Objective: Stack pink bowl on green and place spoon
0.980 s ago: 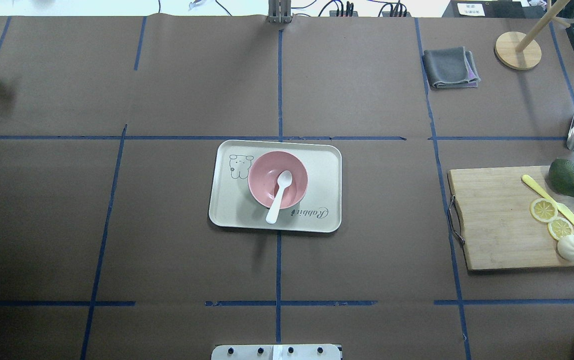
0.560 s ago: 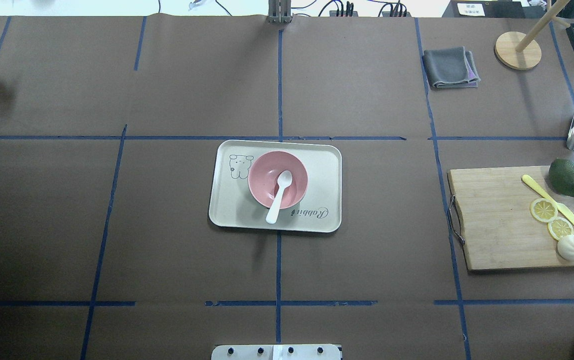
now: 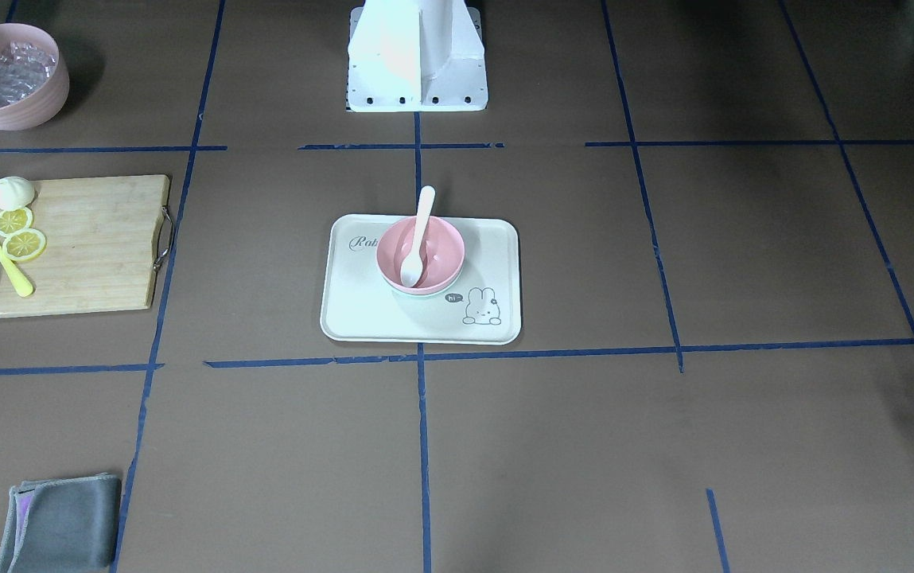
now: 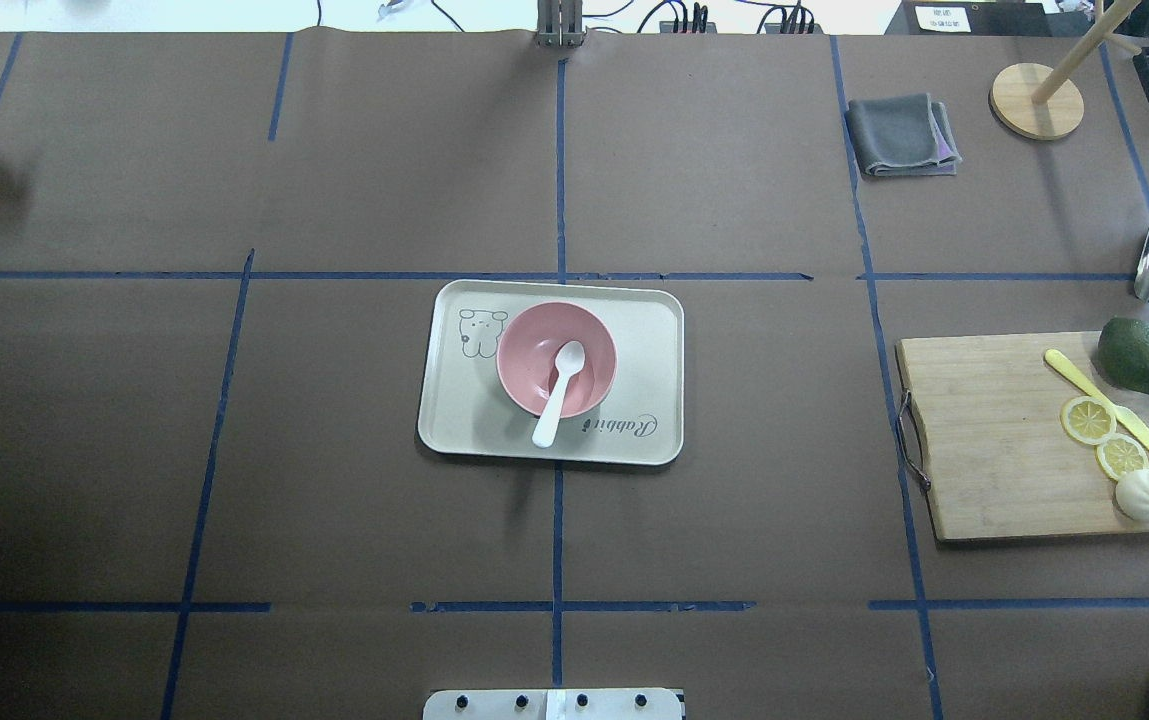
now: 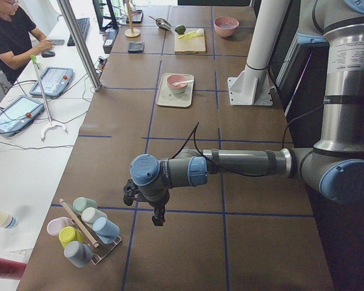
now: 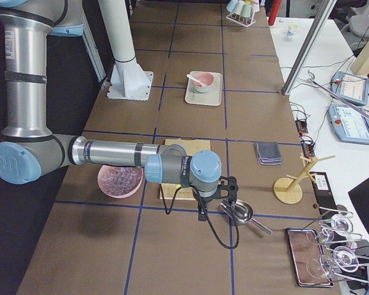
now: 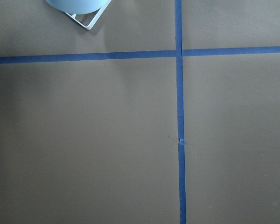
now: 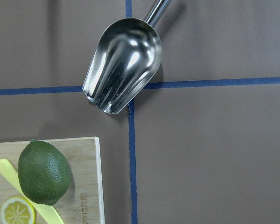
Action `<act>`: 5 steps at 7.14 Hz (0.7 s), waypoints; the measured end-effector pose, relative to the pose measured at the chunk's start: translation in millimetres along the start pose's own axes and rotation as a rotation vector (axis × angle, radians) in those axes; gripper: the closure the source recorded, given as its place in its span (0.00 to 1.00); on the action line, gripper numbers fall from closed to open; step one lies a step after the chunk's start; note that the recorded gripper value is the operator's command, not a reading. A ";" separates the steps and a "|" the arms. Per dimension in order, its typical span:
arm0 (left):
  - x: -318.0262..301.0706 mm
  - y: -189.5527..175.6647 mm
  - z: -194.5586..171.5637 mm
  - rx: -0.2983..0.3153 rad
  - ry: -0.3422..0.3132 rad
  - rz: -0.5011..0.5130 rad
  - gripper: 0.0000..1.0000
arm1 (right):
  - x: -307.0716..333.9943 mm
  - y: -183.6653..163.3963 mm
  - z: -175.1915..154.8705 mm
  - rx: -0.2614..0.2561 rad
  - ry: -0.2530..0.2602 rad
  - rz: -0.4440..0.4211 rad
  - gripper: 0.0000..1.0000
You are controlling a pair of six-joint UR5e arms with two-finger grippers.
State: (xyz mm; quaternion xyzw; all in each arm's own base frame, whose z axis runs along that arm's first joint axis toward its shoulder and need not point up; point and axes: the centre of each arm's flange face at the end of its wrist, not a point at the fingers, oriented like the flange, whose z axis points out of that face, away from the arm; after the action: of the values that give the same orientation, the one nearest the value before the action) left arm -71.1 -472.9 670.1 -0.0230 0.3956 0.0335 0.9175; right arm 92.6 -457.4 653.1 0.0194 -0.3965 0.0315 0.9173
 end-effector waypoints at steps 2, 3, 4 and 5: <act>0.6 -0.6 -0.1 0.000 0.000 0.001 0.00 | -0.7 -1.0 -1.9 0.004 -0.001 0.000 0.00; 1.0 -1.0 -0.2 0.000 0.000 0.002 0.00 | -1.0 -1.2 -2.3 0.005 -0.002 0.001 0.00; 1.0 -1.1 -0.3 0.000 0.000 0.001 0.00 | -1.0 -1.2 -2.3 0.005 -0.003 0.001 0.00; 0.9 -1.1 -0.6 0.001 0.000 0.001 0.00 | -1.1 -1.2 -2.3 0.005 -0.003 0.000 0.00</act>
State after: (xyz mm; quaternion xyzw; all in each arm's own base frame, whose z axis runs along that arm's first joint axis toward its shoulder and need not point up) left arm -70.8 -474.0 669.0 -0.0224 0.3955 0.0336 0.9176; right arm 93.6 -458.5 650.7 0.0216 -0.3976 0.0326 0.9167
